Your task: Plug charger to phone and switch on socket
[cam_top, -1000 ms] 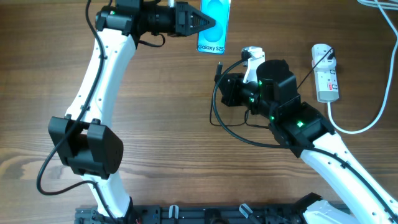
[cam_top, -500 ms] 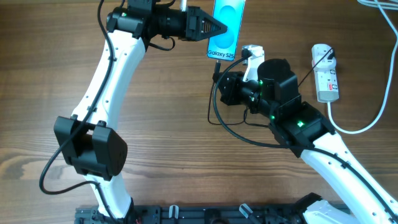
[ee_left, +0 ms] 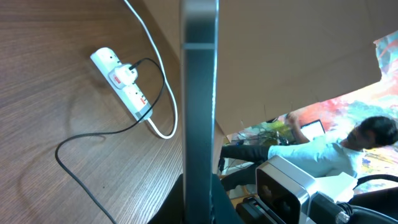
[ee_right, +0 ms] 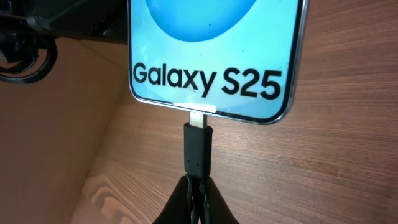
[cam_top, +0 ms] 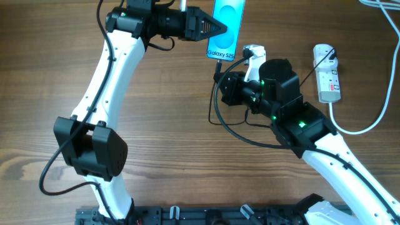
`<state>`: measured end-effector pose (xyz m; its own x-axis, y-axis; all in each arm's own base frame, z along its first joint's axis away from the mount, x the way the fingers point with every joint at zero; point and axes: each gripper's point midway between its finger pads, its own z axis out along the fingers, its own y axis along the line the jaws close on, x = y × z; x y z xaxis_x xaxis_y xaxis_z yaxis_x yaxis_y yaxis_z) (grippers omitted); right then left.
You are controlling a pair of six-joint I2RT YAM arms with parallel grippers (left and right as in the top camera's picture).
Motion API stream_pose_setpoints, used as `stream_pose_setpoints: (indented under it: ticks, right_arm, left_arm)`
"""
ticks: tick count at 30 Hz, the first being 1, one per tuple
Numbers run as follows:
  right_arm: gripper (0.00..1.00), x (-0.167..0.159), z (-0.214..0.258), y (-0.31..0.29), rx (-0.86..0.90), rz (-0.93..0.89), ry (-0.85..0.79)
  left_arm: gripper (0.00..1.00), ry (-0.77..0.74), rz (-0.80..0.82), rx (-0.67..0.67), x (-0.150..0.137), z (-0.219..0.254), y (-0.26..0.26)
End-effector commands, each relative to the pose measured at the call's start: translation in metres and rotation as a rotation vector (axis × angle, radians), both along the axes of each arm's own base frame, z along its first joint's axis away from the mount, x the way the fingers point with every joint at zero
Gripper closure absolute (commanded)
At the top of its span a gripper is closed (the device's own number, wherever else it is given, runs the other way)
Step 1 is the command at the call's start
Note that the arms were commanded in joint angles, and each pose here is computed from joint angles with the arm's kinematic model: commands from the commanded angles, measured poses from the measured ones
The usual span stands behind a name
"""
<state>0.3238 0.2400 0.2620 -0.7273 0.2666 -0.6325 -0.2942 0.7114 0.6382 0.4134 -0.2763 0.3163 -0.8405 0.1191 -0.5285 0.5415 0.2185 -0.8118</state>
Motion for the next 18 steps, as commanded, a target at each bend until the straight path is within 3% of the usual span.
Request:
stream_pose_setpoints:
  ticks: [1, 18]
  right_arm:
    - [0.95, 0.0007, 0.0224, 0.0014, 0.038, 0.007, -0.039]
    - [0.95, 0.0017, 0.0225, 0.0004, 0.023, 0.008, -0.054]
  left_arm:
    - [0.96, -0.069, -0.039, -0.044, -0.0139, 0.0262, 0.0027]
    - [0.96, -0.065, -0.038, -0.044, -0.0139, 0.0262, 0.0027]
